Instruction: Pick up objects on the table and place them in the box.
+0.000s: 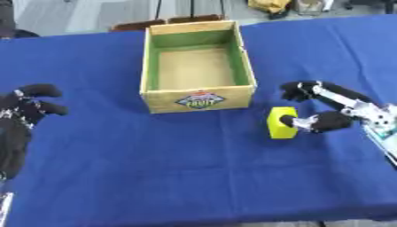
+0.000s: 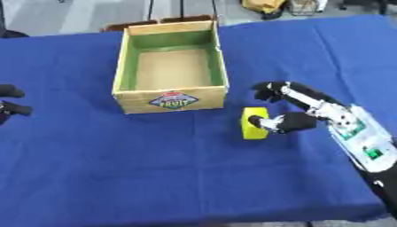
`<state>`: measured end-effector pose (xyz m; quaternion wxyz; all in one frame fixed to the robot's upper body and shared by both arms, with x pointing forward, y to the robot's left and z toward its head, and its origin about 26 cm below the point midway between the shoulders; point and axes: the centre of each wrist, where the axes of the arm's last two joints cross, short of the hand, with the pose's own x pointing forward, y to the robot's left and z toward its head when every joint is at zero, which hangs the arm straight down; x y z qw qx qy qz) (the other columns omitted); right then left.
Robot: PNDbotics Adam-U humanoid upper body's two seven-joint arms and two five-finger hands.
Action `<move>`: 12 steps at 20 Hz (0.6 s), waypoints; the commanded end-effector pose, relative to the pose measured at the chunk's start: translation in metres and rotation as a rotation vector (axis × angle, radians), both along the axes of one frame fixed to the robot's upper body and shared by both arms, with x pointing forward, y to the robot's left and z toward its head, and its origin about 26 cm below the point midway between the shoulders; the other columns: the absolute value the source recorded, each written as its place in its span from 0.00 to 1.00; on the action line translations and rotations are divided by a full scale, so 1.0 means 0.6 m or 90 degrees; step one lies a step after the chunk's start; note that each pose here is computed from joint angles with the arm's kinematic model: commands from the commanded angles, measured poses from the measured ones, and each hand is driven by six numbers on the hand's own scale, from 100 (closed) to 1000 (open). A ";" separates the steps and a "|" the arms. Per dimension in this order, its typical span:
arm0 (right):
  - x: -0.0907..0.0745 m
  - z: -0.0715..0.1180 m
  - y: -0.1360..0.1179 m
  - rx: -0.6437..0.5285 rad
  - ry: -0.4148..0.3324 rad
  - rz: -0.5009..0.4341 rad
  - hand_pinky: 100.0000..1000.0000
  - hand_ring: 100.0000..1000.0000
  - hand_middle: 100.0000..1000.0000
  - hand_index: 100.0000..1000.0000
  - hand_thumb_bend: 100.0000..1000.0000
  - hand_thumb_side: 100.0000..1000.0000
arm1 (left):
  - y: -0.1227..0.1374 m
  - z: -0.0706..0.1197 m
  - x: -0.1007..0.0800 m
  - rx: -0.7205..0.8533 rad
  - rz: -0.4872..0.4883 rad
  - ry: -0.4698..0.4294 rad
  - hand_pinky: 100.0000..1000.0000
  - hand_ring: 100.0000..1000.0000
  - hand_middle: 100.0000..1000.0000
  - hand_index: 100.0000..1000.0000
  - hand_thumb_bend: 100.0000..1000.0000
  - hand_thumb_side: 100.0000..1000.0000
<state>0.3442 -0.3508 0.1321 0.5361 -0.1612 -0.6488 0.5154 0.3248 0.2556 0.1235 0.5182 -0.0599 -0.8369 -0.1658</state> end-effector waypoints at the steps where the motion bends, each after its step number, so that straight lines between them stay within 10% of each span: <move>1: 0.000 0.018 -0.017 -0.033 -0.011 -0.004 0.83 0.84 0.78 0.96 0.36 0.48 | 0.010 0.012 0.000 0.014 0.002 -0.013 0.72 0.51 0.61 0.72 0.70 0.94; 12: 0.001 0.004 -0.031 -0.049 0.014 -0.011 0.84 0.85 0.78 0.97 0.37 0.48 | 0.010 0.012 0.000 0.014 0.003 -0.013 0.72 0.51 0.61 0.72 0.70 0.94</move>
